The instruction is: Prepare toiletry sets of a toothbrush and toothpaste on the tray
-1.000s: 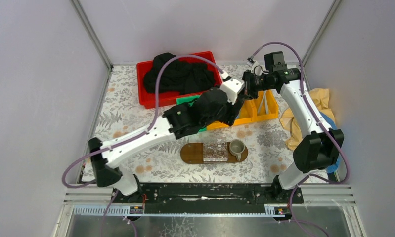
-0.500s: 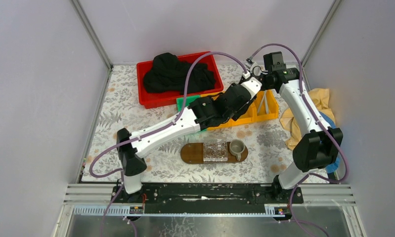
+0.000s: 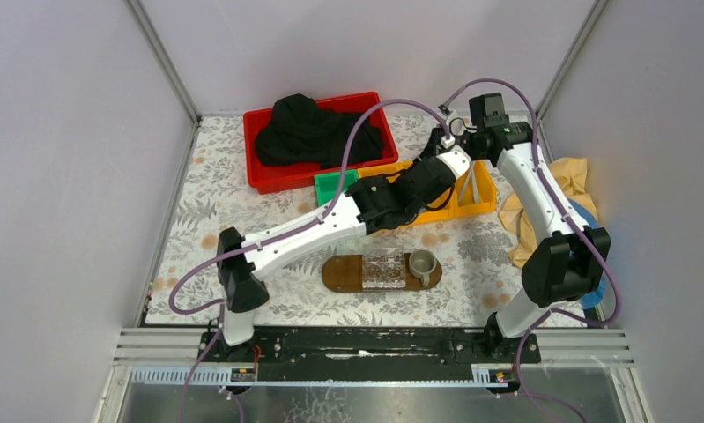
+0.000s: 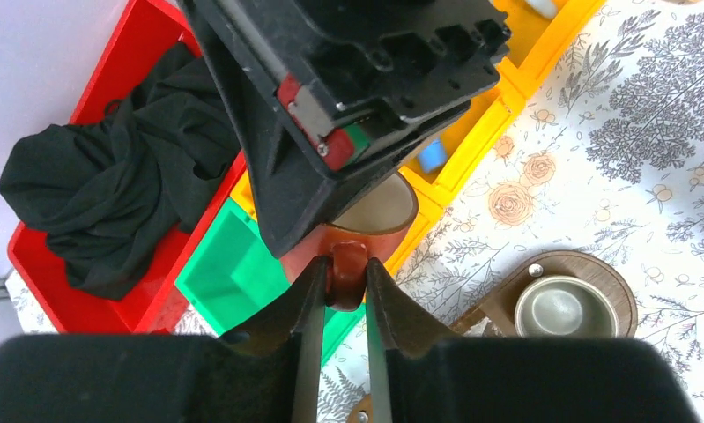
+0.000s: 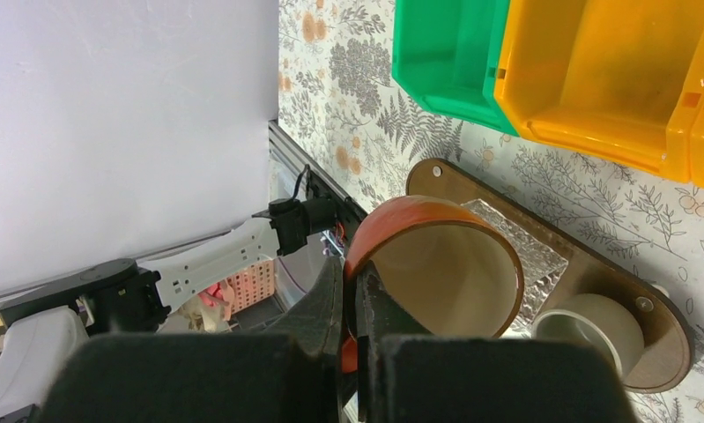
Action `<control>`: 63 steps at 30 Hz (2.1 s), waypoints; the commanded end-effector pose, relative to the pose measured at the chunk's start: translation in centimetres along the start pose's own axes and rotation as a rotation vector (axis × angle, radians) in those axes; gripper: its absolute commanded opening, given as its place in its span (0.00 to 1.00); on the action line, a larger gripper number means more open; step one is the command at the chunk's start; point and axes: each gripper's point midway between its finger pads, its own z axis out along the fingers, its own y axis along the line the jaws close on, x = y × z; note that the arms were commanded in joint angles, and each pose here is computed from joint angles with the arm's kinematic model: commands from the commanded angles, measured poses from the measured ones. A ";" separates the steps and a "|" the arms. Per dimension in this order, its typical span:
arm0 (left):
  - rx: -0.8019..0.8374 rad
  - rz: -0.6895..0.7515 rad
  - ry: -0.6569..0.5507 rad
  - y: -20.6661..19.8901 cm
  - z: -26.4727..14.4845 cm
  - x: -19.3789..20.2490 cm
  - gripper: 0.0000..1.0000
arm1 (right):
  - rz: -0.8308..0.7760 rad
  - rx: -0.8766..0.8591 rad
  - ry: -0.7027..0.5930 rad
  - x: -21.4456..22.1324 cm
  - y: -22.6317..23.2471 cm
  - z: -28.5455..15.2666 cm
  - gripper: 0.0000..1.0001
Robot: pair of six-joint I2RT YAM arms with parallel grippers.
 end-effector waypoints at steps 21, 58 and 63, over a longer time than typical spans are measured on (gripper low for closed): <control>0.085 -0.108 -0.318 2.6 -7.0 -0.1 0.00 | -0.096 -0.362 0.063 2.7 6.4 -3.4 0.61; 0.200 -0.445 -0.899 3.4 -12.9 20.0 0.00 | -0.643 -0.316 -0.330 4.4 -5.5 -8.5 0.66; 0.200 -0.475 -0.891 2.9 -12.0 21.5 0.00 | -0.621 -0.309 -0.324 4.5 -6.2 -8.2 0.66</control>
